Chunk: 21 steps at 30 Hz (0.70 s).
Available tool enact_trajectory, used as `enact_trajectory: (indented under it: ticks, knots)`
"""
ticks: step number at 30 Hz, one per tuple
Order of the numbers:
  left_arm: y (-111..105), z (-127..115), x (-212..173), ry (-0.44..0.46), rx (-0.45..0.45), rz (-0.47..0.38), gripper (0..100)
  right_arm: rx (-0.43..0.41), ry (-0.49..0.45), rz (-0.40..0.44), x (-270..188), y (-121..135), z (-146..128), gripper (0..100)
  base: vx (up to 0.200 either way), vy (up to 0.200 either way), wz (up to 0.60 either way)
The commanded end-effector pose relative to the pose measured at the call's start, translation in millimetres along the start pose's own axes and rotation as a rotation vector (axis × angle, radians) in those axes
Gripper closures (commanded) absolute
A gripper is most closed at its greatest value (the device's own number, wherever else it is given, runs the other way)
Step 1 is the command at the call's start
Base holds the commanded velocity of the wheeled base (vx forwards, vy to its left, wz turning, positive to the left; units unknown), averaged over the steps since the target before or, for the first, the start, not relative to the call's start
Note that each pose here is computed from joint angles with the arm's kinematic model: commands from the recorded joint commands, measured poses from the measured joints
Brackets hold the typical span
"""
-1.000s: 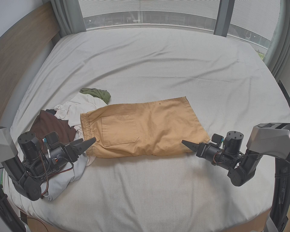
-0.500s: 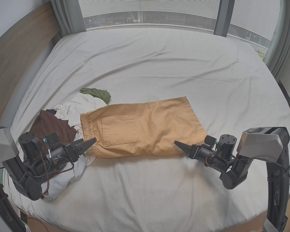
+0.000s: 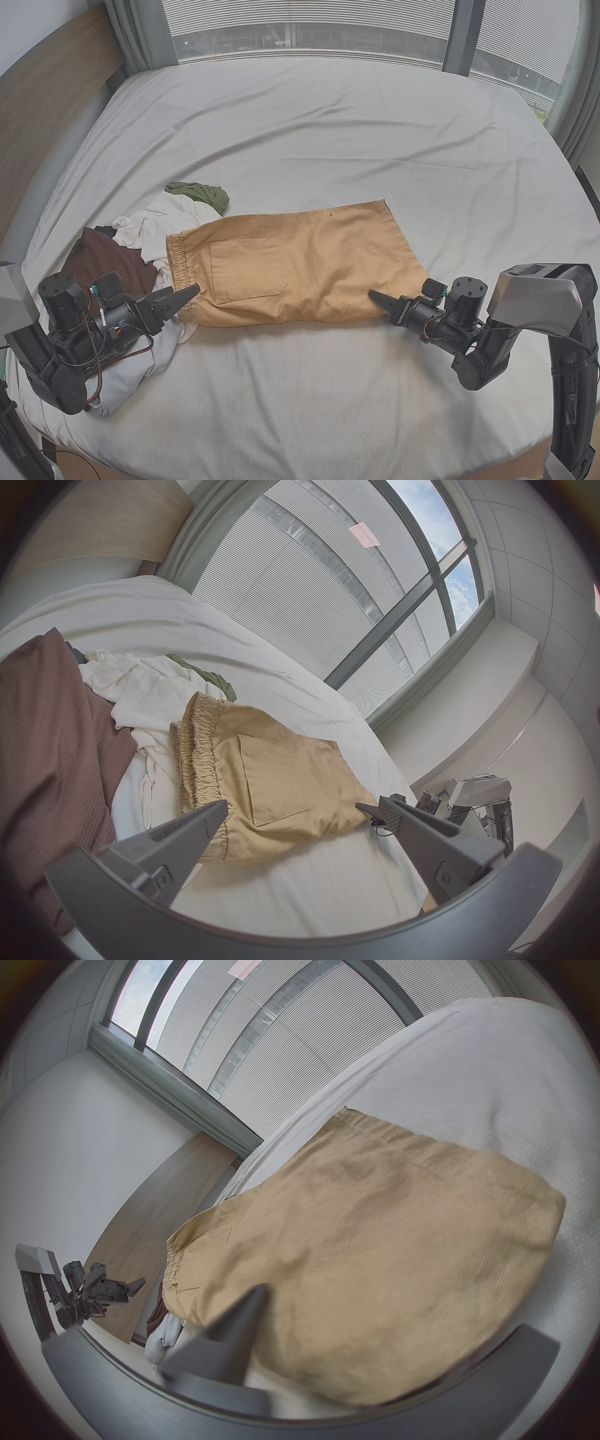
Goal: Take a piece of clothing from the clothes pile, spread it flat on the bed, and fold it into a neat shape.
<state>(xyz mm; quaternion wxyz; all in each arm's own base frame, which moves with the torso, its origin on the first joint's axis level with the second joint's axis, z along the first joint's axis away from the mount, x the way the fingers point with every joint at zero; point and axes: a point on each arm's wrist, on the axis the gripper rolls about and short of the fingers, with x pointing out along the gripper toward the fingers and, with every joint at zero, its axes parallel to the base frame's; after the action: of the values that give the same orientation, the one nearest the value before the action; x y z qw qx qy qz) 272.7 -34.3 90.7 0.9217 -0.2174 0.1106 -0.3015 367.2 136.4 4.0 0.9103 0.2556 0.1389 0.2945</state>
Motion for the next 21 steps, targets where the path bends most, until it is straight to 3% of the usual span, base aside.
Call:
enact_trajectory:
  ticks: [1, 6, 13, 21]
  knots:
    - [0, 0, 0, -0.001, -0.001, -0.001, 0, -0.004, 0.004, 0.007, -1, 4, -1, 100, 0.0, 0.0, 0.0]
    - [0, 1, 0, -0.005, -0.004, 0.001, 0, -0.023, 0.042, 0.023, -22, 29, 0, 100, 0.0, 0.0, 0.0]
    - [0, 2, -1, -0.009, -0.022, 0.0, 0, -0.094, 0.08, -0.031, -38, 28, -8, 100, 0.0, 0.0, 0.0]
    - [0, 1, -1, -0.003, -0.027, 0.002, 0, -0.138, 0.191, -0.1, -84, 35, -20, 100, 0.0, 0.0, 0.0]
